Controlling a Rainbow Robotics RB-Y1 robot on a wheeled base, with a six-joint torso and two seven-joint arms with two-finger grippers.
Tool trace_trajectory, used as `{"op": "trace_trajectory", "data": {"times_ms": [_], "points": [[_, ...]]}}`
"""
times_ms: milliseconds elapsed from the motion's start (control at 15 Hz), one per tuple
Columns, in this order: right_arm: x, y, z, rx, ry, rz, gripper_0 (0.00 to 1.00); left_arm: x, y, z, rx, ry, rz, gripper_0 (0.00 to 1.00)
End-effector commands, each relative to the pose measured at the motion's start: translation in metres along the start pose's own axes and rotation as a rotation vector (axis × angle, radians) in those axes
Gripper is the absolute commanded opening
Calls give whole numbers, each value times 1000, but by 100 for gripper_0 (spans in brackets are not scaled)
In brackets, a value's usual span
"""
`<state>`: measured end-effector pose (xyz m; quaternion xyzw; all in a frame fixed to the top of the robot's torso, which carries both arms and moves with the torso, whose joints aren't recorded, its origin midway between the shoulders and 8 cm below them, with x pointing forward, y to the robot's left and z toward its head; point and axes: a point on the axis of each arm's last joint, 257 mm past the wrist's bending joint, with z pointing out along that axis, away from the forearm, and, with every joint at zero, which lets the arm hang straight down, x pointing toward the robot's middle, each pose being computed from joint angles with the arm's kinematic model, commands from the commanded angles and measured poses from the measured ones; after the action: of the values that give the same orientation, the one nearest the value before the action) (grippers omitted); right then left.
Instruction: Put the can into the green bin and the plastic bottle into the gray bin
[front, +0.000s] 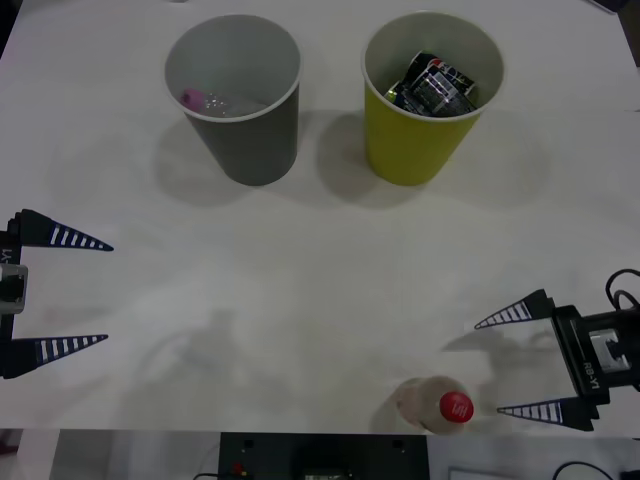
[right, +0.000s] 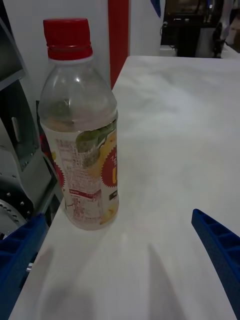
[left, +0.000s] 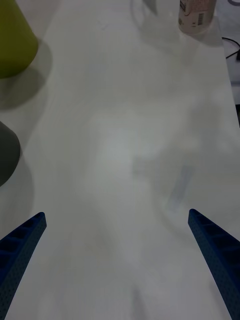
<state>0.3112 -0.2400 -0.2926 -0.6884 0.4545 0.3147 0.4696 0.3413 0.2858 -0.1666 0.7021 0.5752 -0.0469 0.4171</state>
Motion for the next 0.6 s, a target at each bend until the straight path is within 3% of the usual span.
{"op": "trace_trajectory", "data": {"times_ms": [67, 600], "points": [[-1, 8, 19, -12, -35, 17, 100, 0, 0, 0, 0, 0, 0, 98], [-12, 27, 66, -55, -129, 21, 100, 0, 0, 0, 0, 0, 0, 98]]}}
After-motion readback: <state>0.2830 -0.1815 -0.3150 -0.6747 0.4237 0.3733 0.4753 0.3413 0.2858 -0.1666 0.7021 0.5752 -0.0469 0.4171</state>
